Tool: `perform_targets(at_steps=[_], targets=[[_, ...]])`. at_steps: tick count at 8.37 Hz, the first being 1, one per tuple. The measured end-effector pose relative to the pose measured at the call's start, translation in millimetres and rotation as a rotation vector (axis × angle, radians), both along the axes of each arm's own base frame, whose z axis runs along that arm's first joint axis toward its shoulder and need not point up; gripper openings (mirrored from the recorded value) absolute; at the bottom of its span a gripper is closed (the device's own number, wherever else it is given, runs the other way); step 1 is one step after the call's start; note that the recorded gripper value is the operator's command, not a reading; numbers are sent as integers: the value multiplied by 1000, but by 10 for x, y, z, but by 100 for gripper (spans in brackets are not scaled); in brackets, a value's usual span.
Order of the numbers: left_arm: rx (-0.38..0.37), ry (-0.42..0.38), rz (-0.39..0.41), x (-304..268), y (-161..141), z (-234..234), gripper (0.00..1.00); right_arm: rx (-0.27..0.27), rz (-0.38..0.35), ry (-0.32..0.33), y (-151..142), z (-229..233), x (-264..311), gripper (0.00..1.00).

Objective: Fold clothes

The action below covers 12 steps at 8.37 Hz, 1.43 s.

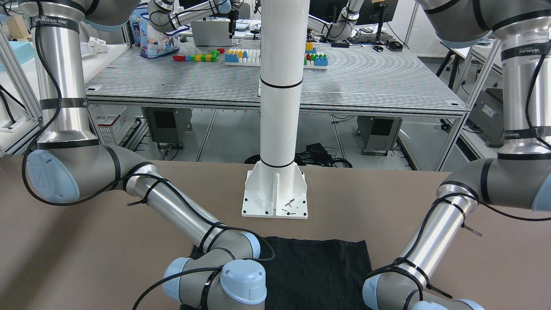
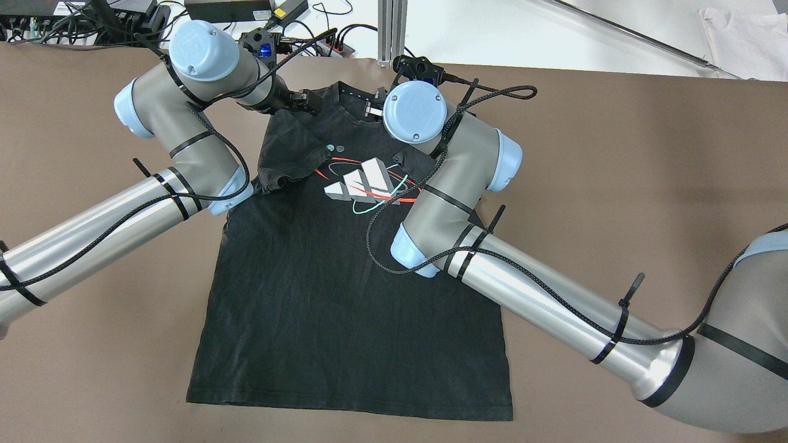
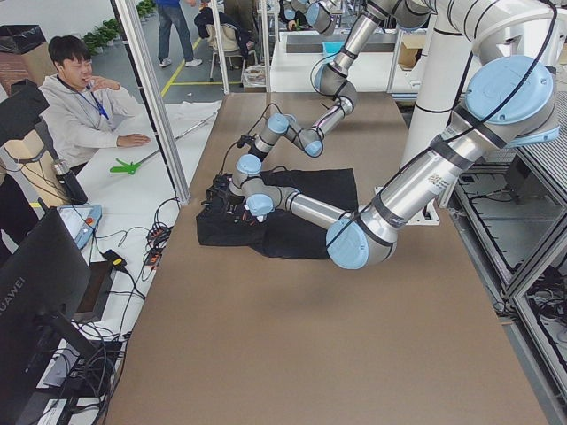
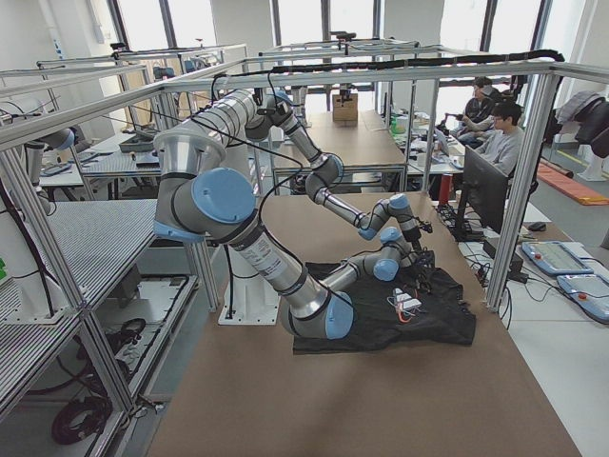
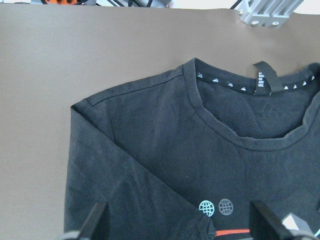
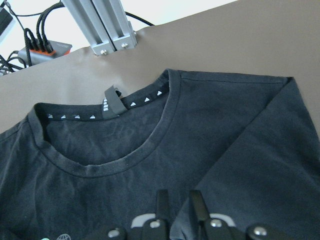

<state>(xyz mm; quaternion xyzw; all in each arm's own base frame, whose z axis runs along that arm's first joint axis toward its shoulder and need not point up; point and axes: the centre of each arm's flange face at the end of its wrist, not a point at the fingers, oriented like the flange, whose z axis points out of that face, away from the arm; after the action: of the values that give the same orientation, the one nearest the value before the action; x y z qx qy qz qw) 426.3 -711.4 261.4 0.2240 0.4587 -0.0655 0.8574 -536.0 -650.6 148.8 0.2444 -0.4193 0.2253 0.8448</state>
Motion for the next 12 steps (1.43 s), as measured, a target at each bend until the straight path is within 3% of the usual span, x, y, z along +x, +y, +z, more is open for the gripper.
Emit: perform_targets(at_steps=[2, 4, 8, 12], targets=[[-42, 65, -42, -48, 101, -155, 100, 17, -75, -10, 251, 277, 193, 95], [-82, 145, -73, -109, 496, -138, 100, -17, -111, -49, 725, 714, 464, 95], [-156, 256, -139, -145, 1954, 301, 100, -116, -152, -161, 2041, 1255, 670, 95], [-257, 297, -121, -354, 3402, 691, 100, -200, -91, -282, 3573, 1457, 876, 94]])
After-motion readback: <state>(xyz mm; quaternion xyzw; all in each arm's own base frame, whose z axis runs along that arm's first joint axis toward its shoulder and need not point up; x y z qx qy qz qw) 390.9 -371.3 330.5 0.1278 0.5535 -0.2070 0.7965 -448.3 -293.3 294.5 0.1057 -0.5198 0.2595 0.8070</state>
